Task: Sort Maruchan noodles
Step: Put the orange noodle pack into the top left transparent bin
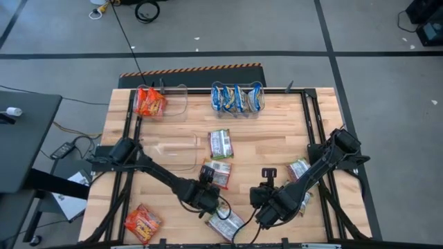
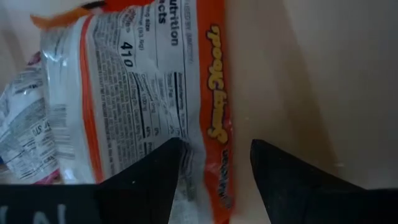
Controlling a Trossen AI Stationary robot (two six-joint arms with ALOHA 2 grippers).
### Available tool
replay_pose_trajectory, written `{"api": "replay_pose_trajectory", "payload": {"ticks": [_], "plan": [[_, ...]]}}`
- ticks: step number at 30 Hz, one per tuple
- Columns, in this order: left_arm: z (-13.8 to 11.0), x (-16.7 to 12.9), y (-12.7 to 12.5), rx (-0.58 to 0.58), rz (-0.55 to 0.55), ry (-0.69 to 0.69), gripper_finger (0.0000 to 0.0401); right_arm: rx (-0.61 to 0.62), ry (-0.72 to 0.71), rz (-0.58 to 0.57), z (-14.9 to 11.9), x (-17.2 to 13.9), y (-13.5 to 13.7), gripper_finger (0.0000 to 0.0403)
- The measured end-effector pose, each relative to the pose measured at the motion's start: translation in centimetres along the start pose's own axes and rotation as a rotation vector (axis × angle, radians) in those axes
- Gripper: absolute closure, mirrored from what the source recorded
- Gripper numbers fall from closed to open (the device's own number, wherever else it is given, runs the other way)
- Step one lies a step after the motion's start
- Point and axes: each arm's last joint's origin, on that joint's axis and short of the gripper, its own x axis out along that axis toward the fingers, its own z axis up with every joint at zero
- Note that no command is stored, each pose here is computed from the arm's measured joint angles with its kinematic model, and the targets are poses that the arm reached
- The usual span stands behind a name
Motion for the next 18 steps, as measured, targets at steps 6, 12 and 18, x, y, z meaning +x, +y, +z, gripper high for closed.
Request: {"api": "replay_pose_trajectory", "payload": {"ticks": [6,12,18], "plan": [[0.1,0.6,0.4,-0.037,-0.009,0.008,0.0251,-0.004,0.008,-0.017,-0.2,0.0,-0.1,0.0389],[0.0,1.1,1.3,-0.082,0.008,0.023,0.0365,-0.016,0.026,-0.033,-0.4,0.0,-0.3,0.0389],[0.3,-0.2,3.1,-0.117,-0.024,0.011,0.0392,-0.026,0.036,-0.048,-0.5,-0.1,-0.4,0.0389]]}}
